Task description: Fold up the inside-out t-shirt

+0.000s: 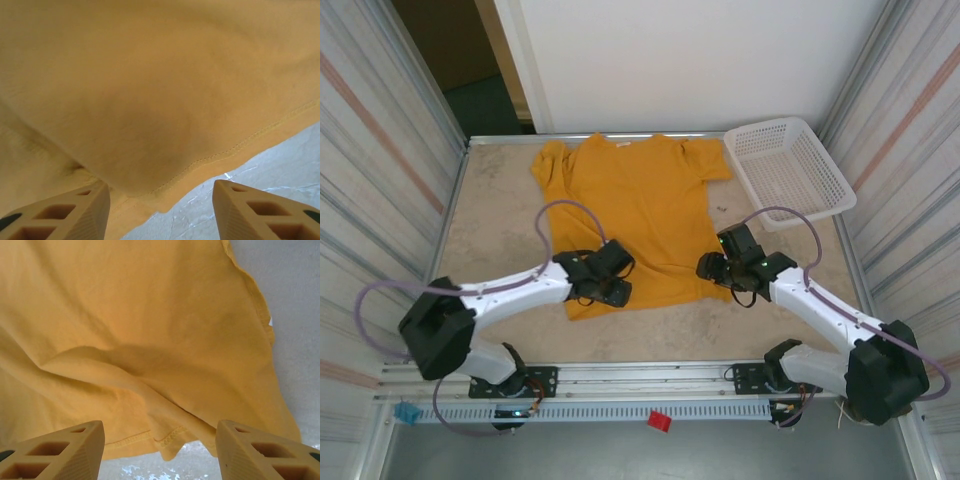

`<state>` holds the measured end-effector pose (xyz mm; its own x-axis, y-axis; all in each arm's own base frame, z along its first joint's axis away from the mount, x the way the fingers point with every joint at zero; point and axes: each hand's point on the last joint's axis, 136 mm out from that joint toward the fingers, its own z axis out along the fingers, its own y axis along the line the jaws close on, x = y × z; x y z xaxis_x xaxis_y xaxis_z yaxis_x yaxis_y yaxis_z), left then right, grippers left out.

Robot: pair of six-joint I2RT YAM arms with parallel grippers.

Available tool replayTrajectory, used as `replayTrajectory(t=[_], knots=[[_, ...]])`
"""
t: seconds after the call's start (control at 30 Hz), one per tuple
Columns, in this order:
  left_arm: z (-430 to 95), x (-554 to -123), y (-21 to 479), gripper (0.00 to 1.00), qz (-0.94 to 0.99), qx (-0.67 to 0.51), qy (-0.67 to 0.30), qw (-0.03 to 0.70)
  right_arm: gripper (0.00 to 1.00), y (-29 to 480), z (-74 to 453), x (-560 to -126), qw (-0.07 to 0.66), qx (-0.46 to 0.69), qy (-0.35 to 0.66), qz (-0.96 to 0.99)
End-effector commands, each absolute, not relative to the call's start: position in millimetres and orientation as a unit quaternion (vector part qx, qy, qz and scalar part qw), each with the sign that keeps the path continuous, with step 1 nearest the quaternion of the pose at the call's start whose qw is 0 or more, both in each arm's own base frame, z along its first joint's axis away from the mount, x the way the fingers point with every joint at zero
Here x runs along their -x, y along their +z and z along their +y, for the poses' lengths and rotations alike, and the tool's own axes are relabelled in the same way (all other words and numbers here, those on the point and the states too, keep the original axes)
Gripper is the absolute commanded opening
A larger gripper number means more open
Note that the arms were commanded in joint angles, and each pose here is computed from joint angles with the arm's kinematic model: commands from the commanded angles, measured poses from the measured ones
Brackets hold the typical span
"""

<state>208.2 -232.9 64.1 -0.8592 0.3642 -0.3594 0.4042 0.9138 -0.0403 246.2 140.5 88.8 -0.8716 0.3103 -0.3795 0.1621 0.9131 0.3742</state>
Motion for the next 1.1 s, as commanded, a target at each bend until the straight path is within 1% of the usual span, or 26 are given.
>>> replayTrajectory(t=[0.0,0.07,0.2,0.37,0.53,0.6,0.7,0.83,0.87,0.9,0.93,1.0,1.07], knots=[[-222,-215,62,0.53,0.962,-0.204,-0.009,0.180,0.59,94,145,-252,0.232,-0.126,0.180,0.948],[-213,-215,58,0.51,0.970,-0.170,0.009,0.176,0.59,95,144,-251,0.234,-0.126,0.180,0.947],[-201,-211,56,0.53,0.979,-0.107,0.021,0.170,0.60,96,144,-249,0.237,-0.124,0.183,0.946],[-208,-205,44,0.54,0.984,-0.063,-0.017,0.164,0.62,98,144,-248,0.239,-0.121,0.186,0.945],[-210,-205,36,0.49,0.986,-0.046,-0.025,0.161,0.62,100,147,-248,0.237,-0.117,0.190,0.945],[-211,-206,34,0.45,0.986,-0.044,-0.023,0.160,0.62,100,147,-248,0.237,-0.116,0.192,0.945],[-212,-208,32,0.33,0.986,-0.041,-0.022,0.163,0.62,103,148,-247,0.238,-0.114,0.197,0.944],[-214,-210,30,0.15,0.985,-0.043,-0.024,0.165,0.62,107,150,-245,0.239,-0.115,0.205,0.942],[-215,-211,31,0.13,0.985,-0.043,-0.024,0.165,0.62,108,150,-244,0.239,-0.114,0.208,0.942],[-214,-210,30,0.14,0.985,-0.044,-0.024,0.164,0.62,110,151,-244,0.240,-0.115,0.210,0.941],[-214,-210,31,0.18,0.985,-0.044,-0.025,0.163,0.63,111,151,-243,0.240,-0.115,0.211,0.941],[-213,-208,33,0.30,0.985,-0.042,-0.027,0.163,0.62,113,151,-243,0.242,-0.115,0.212,0.940],[-210,-205,34,0.39,0.986,-0.035,-0.030,0.162,0.62,115,151,-242,0.244,-0.114,0.213,0.939]])
